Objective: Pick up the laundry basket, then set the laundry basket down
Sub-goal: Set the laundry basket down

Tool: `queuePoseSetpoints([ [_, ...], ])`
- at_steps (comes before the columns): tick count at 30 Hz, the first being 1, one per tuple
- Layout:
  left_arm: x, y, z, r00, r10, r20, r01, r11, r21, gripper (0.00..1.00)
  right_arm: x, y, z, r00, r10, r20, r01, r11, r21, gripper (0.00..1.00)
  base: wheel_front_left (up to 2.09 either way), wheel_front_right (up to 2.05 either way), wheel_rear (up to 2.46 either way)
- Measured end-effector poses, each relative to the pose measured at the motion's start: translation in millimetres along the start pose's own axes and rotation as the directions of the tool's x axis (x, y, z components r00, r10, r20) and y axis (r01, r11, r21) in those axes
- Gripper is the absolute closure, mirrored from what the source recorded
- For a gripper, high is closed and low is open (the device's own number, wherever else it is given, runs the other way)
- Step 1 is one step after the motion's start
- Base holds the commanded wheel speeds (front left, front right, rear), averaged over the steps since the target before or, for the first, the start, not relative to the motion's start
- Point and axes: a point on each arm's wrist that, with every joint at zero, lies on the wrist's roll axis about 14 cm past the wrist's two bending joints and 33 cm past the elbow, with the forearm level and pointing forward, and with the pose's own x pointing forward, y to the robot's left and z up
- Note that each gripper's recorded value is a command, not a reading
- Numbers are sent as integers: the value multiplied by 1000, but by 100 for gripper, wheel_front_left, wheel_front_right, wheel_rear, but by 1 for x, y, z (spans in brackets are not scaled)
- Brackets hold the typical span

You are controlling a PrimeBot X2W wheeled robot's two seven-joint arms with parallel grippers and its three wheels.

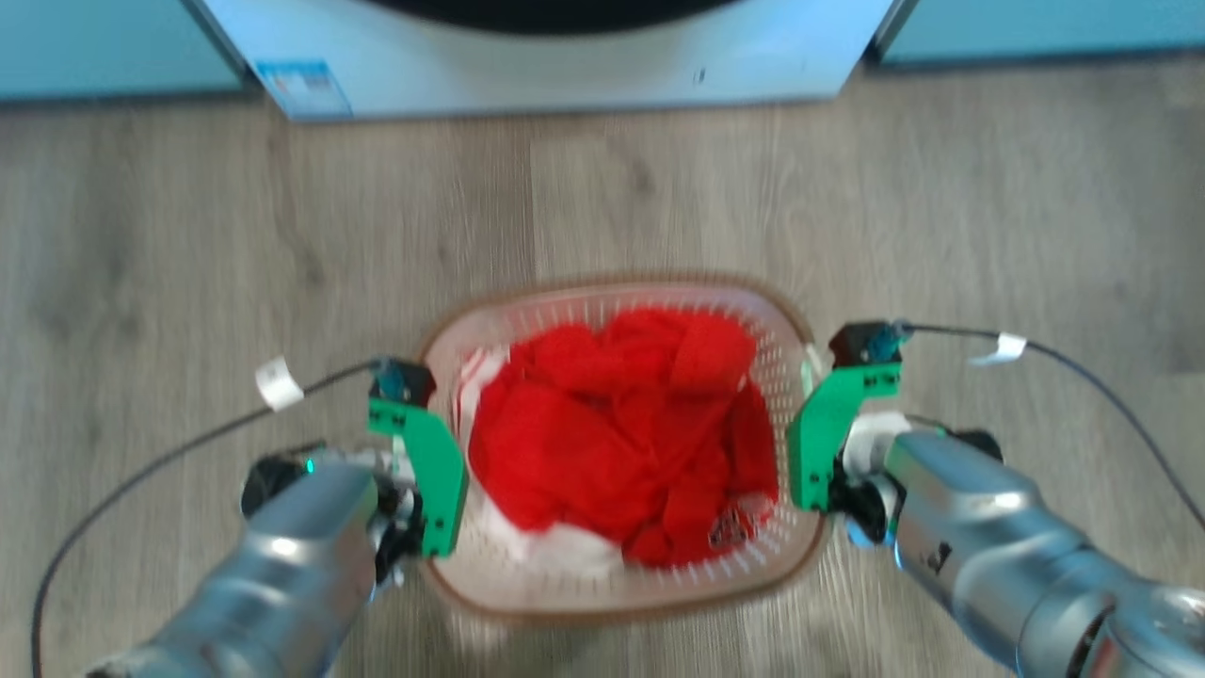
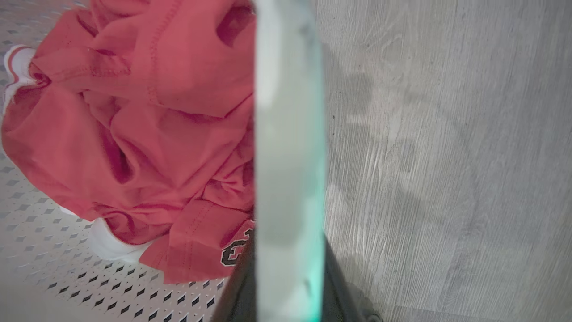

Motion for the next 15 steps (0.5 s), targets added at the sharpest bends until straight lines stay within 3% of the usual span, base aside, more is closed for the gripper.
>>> queuePoseSetpoints([
  [15,74,38,19,1000,0,3,0,1000,-26,100,89,-33,7,1000,-5,-4,5,1000,19,100,0,0,0],
])
